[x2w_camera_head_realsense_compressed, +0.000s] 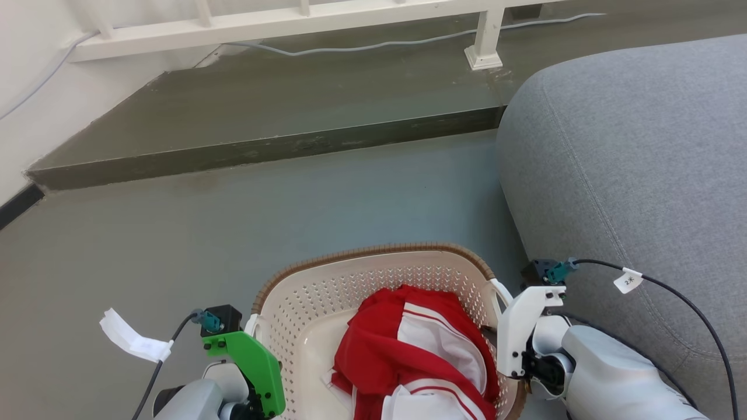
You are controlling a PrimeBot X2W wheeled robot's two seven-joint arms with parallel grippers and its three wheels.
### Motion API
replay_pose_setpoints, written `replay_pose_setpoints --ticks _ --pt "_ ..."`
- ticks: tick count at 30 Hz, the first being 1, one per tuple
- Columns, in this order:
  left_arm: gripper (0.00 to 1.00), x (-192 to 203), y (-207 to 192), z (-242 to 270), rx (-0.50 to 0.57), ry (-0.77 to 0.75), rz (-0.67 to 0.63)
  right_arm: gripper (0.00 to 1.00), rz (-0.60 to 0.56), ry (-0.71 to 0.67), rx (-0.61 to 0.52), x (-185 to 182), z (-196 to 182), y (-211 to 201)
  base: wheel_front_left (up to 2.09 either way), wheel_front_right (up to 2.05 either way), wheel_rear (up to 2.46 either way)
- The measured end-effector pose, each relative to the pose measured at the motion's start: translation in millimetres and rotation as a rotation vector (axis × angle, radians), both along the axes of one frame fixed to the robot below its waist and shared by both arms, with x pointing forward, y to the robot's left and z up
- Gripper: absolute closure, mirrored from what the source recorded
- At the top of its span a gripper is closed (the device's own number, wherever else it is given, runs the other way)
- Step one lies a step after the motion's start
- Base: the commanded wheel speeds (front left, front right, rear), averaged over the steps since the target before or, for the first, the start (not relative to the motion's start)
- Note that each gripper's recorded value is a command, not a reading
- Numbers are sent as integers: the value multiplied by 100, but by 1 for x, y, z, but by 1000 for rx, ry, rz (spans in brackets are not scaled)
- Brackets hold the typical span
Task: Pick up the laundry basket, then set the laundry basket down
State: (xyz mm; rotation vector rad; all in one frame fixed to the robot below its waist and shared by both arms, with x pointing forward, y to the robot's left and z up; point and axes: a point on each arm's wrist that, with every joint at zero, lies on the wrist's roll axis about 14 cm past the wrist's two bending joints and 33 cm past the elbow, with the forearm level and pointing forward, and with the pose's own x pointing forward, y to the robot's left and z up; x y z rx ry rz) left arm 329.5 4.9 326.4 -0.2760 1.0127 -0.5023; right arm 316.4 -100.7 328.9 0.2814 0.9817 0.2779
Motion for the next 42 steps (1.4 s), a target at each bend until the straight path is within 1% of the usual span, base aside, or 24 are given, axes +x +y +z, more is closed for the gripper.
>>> replay_pose_setpoints --ticks 27,42 --pt "100 -1 1 -5 -2 8 10 100 21 5 3 0 -2 3 0 0 0" --pt "100 24 -3 -4 -10 -15 15 100 25 -16 -5 22 -1 1 0 0 0"
